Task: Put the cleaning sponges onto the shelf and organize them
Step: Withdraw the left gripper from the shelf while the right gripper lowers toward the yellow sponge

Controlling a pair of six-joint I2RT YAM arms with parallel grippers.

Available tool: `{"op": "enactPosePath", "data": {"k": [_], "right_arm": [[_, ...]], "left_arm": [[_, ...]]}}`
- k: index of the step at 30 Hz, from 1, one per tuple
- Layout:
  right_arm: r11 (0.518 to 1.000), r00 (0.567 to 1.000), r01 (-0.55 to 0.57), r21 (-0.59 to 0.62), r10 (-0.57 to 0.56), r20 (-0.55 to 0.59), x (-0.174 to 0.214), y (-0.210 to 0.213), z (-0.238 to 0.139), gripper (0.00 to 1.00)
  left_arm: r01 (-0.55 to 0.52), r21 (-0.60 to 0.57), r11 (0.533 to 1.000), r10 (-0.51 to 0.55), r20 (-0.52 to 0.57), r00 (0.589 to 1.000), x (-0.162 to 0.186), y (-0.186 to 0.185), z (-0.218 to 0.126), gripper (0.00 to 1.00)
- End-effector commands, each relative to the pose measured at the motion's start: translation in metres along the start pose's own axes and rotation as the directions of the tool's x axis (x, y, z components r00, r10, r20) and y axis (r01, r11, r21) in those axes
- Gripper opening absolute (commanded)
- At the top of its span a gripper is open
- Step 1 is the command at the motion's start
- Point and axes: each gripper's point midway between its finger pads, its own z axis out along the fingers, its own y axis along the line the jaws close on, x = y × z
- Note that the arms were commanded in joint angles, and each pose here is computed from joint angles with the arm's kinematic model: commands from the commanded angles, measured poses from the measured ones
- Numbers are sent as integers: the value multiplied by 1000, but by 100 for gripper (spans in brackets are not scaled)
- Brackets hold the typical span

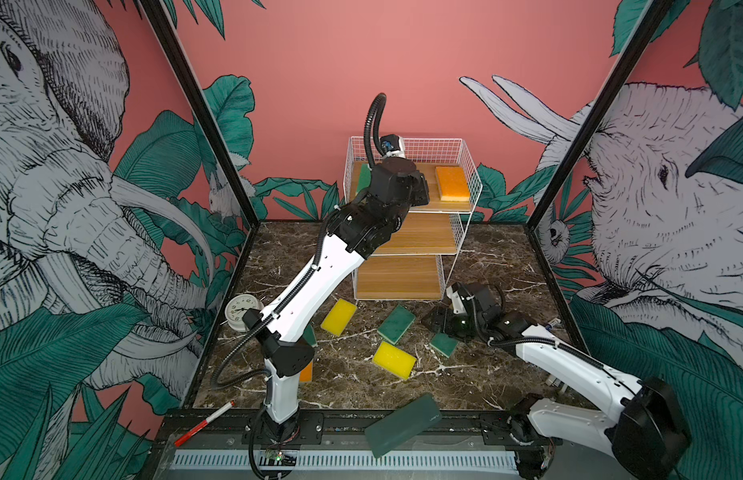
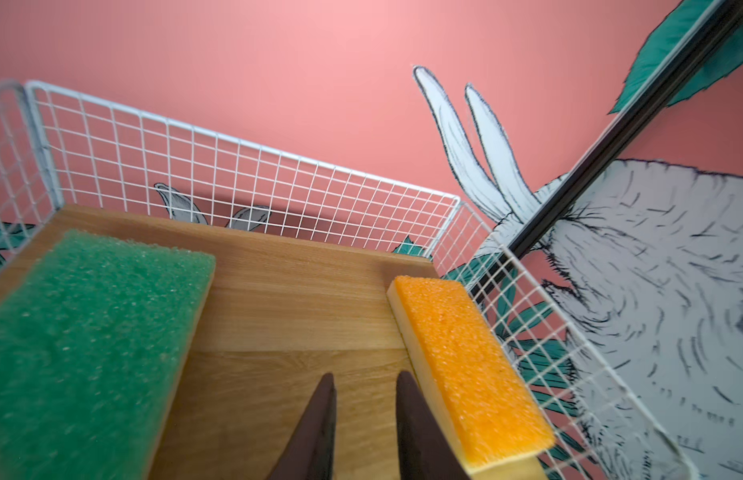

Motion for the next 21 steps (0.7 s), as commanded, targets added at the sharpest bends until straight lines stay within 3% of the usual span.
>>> {"op": "enactPosePath", "data": {"k": [1,8,13,21], "right_arm": [[999,999,36,19,-37,25,-6,2,-10,87],[988,995,79,133,-85,45,-9,-13,-26,92],[979,998,57,198,-61,15,-3,-29,-21,92],[955,996,68,290,-47,-78,14,-46,-21,97]], "left_arm": [[-9,61,998,6,46,999,-39,0,-55,30],[-146,-1,989,145,-69,987,-22,39,-108,41],[-259,-112,959,230,-221,948,19,91,-143,46],[-334,-164,928,230,-452,862,95,145,-179,58]]}}
